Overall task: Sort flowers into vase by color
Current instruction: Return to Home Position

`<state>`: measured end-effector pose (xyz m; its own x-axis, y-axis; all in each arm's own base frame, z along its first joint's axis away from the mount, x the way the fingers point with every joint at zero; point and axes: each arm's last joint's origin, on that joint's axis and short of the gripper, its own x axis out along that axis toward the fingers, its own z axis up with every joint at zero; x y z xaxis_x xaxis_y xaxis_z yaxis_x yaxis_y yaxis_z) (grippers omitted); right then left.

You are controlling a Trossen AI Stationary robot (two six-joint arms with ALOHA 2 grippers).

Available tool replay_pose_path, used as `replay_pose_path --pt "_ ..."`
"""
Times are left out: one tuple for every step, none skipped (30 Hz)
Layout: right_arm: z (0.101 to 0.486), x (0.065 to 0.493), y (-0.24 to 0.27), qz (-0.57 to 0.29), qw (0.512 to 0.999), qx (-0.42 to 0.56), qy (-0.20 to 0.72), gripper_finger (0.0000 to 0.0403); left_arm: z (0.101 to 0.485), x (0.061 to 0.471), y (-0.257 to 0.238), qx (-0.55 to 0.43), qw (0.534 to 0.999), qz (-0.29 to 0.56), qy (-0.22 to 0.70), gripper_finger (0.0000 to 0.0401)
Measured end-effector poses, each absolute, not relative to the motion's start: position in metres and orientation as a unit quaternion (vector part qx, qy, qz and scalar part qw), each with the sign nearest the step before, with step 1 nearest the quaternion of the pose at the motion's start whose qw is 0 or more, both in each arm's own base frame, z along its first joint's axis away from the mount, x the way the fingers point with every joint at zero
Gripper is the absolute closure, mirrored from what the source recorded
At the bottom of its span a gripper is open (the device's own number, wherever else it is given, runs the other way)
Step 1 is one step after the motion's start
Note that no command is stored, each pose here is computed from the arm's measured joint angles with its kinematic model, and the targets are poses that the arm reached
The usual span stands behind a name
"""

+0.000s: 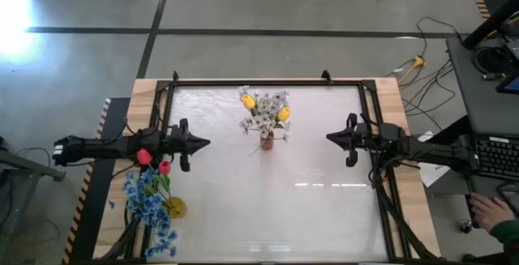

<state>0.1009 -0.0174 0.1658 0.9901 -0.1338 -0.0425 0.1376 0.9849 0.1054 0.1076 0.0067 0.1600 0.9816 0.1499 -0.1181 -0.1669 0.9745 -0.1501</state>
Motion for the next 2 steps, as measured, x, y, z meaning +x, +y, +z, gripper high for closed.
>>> replay_pose_path --pt "0.1658 0.1009 -0.0174 -0.068 0.996 0.054 0.018 0.039 0.16 0.1076 0.0067 -0.08 0.992 0.08 0.053 0.0401" --pt "0.1658 0.1009 -0.0174 -0.068 0.996 0.054 0.018 0.039 0.16 0.1076 0.0067 -0.08 0.992 0.08 0.053 0.0401"
